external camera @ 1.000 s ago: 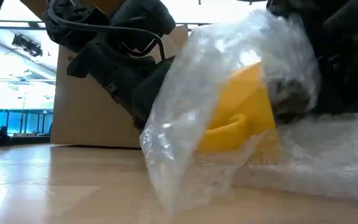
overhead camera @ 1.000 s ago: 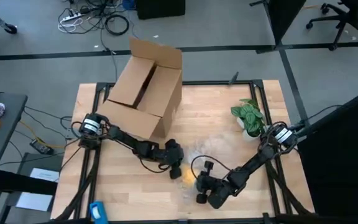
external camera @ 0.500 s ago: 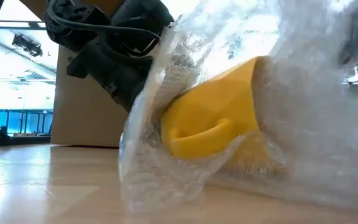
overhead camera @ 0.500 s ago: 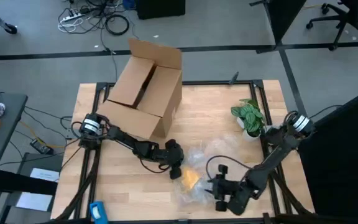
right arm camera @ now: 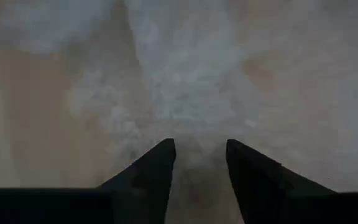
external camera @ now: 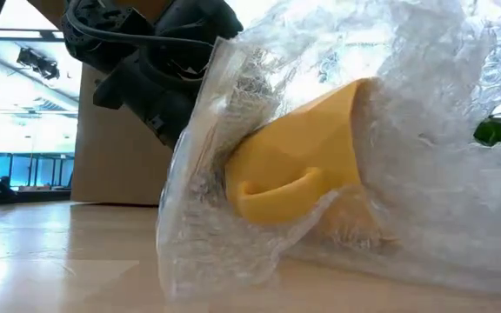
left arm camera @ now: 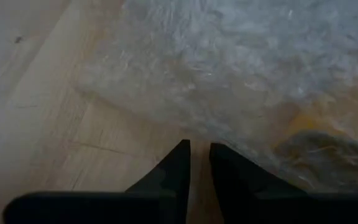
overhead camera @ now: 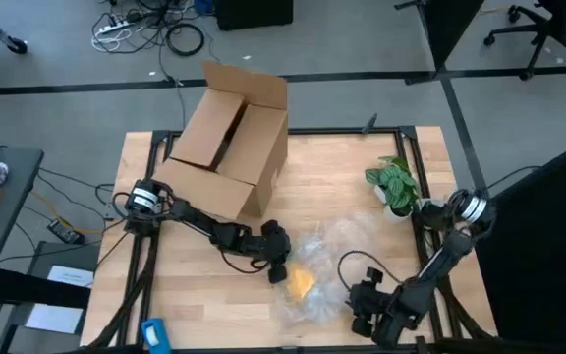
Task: Wrap mug
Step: Wrap the yellow mug with the bubble wrap
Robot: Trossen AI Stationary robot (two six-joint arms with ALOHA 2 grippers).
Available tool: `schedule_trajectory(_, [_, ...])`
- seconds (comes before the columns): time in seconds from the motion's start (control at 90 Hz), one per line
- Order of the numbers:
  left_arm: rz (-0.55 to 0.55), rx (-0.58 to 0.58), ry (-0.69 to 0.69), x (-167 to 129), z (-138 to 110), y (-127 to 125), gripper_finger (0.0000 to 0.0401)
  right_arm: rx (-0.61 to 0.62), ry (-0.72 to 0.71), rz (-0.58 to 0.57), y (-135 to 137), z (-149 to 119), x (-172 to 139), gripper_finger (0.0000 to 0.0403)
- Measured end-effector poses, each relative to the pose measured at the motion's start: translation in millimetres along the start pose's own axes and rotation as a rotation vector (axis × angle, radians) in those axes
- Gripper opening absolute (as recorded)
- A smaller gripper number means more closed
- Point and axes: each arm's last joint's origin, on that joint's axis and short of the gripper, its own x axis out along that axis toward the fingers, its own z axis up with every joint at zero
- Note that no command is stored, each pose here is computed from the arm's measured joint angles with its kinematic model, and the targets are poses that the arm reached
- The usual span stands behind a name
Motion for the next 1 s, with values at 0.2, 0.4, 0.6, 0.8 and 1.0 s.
schedule_trajectory(0.2, [-0.004,0.0,-0.013,0,0,-2,0.0048,-0.03,-0.068,0.054,7,15,12,0.0112])
schedule_trajectory(0.4, [-0.006,-0.001,-0.013,0,0,-3,0.0048,-0.069,-0.043,0.111,13,32,2,0.0111])
schedule_trajectory(0.6, [-0.011,-0.003,-0.015,0,0,-3,0.0048,-0.117,-0.072,0.11,13,39,-3,0.0111])
schedule_trajectory(0.8, [-0.022,-0.003,-0.024,-1,0,-6,0.0048,-0.162,-0.157,0.063,3,59,14,0.0111])
schedule_trajectory(1.0, [-0.027,-0.001,-0.033,-1,0,-8,0.0048,-0.264,-0.246,0.085,2,85,25,0.0111])
